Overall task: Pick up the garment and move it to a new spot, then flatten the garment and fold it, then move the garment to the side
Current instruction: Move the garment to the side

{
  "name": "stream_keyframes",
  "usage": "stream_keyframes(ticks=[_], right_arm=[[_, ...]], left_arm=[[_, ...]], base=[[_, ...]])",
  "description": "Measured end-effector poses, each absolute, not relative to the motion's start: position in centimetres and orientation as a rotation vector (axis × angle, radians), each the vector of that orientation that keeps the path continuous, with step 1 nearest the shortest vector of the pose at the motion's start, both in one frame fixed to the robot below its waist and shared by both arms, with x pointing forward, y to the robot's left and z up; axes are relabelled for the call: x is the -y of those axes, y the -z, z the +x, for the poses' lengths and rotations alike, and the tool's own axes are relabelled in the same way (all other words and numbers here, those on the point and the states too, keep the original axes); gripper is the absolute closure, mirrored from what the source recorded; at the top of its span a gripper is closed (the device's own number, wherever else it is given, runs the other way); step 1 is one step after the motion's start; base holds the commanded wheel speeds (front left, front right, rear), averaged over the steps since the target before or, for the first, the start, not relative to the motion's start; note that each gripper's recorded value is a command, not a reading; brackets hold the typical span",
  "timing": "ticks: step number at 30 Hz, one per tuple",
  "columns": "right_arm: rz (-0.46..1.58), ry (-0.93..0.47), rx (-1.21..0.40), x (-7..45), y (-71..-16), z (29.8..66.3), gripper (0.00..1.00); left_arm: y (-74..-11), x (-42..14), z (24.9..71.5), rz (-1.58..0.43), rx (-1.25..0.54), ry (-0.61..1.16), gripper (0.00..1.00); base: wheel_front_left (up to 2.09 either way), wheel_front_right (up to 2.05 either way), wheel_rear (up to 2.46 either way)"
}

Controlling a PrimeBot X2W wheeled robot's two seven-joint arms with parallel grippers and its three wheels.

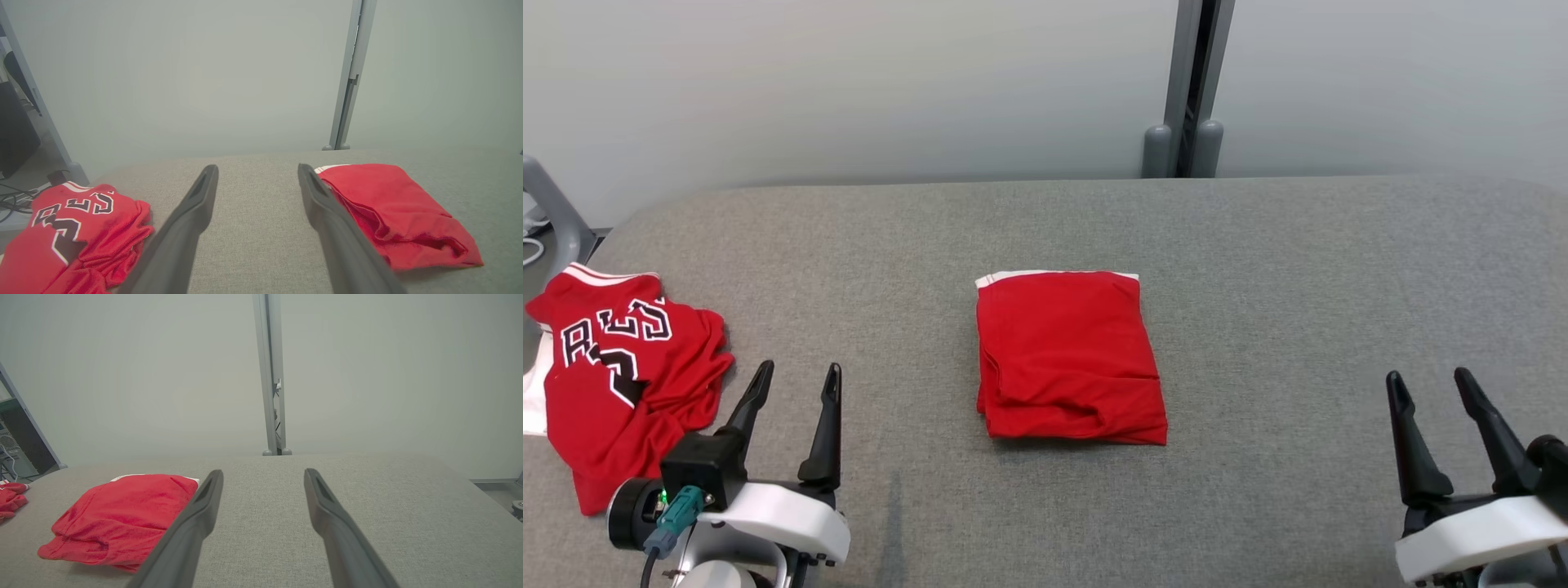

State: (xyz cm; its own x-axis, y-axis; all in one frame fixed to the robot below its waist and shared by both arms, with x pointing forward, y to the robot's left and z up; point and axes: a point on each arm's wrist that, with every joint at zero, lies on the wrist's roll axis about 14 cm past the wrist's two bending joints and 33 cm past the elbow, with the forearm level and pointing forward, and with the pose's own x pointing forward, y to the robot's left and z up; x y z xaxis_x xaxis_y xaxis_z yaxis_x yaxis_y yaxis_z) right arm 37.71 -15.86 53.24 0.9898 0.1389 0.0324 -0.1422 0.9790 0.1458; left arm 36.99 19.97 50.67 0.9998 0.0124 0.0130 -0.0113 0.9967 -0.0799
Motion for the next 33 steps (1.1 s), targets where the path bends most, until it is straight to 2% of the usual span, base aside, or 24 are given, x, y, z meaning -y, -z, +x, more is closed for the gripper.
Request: stream_keyframes(ticks=[10, 20, 26, 33], right_arm=[[0.101, -0.204, -0.037, 14.8, -51.8, 41.8, 0.00], [0.062, -0.420, -0.197, 7.7, -46.3, 47.1, 0.00], [0.082, -0.535, -0.326, 3.1, -41.6, 47.6, 0.00], [0.133, -0.617, -0.439, -0.7, -38.2, 46.2, 0.00]], left_arm=[[-51.9, -21.3, 38.4, -0.092, 0.069, -0.061, 0.00], [-51.3, -23.6, 39.4, -0.106, 0.076, -0.146, 0.00], [-50.2, -25.0, 39.5, -0.100, 0.047, -0.189, 0.00], [-50.0, -25.6, 39.6, -0.095, 0.045, -0.209, 0.00]], base=[[0.00, 0.00, 0.00], [0.00, 0.00, 0.00], [0.00, 0.00, 0.00], [0.00, 0.00, 0.00]])
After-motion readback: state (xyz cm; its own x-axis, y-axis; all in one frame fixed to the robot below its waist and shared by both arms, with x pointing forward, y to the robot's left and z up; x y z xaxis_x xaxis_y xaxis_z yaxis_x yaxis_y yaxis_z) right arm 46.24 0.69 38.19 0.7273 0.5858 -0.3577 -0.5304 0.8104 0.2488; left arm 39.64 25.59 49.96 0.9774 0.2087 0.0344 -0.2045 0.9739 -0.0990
